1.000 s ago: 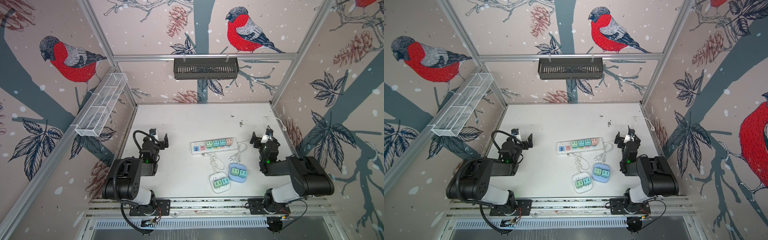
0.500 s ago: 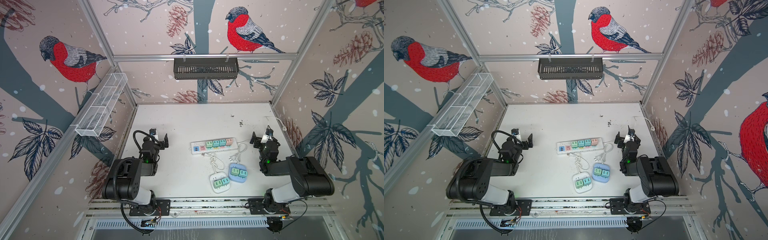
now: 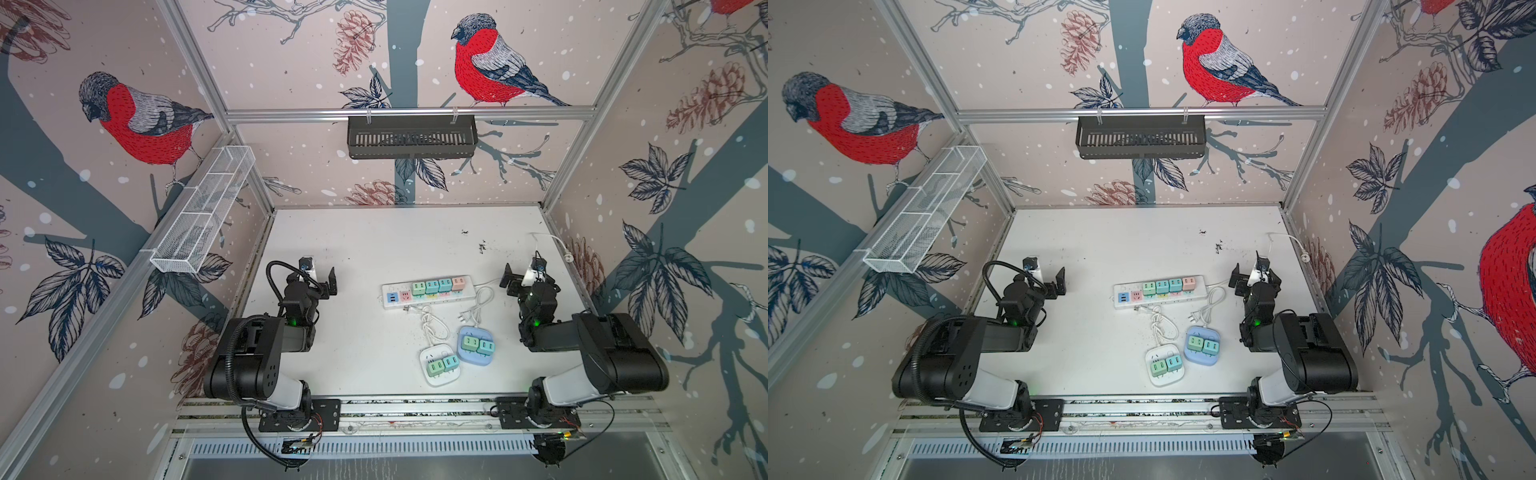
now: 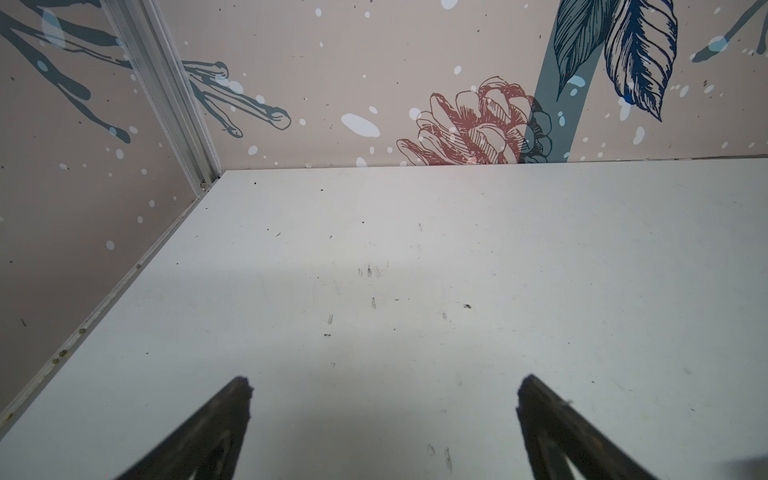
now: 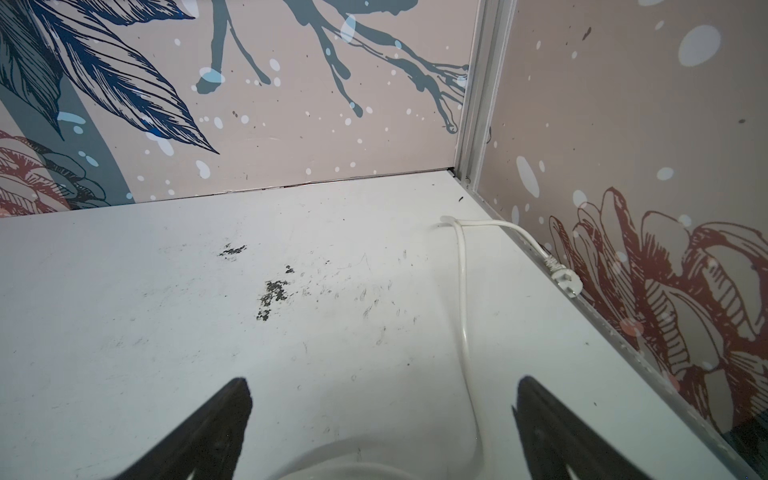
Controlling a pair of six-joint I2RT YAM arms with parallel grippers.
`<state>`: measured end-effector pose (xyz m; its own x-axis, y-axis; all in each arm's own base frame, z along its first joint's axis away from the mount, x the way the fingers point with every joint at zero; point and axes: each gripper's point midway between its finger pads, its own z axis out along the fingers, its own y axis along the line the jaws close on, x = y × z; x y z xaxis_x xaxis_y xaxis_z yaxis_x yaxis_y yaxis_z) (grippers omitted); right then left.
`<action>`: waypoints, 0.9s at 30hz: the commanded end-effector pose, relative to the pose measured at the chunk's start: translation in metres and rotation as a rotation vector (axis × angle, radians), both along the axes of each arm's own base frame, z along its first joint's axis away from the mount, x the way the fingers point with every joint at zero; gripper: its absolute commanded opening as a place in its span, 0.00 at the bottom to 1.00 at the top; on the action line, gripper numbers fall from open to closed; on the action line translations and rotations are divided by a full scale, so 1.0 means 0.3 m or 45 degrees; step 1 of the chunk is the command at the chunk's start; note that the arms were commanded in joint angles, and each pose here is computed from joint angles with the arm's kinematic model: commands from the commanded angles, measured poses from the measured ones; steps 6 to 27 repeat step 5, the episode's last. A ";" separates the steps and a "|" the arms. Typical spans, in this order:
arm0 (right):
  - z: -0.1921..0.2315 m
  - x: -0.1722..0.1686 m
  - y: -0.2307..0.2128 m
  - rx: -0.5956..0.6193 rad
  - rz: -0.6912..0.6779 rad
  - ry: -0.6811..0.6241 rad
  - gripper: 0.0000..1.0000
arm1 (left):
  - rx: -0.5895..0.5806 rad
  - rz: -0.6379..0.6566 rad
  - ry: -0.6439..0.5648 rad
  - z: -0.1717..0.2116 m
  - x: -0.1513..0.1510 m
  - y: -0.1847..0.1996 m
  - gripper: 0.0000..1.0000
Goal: Insert the plug
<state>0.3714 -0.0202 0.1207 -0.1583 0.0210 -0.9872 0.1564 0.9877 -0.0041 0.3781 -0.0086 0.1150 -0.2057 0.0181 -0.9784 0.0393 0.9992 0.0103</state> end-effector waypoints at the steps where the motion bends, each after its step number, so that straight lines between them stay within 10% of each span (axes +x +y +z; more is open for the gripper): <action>1: 0.013 0.006 0.001 -0.001 0.002 -0.017 1.00 | 0.001 -0.010 -0.037 0.025 0.006 -0.003 0.99; 27: 0.014 0.007 0.000 0.002 0.003 -0.017 1.00 | 0.000 -0.009 -0.037 0.025 0.007 -0.002 0.99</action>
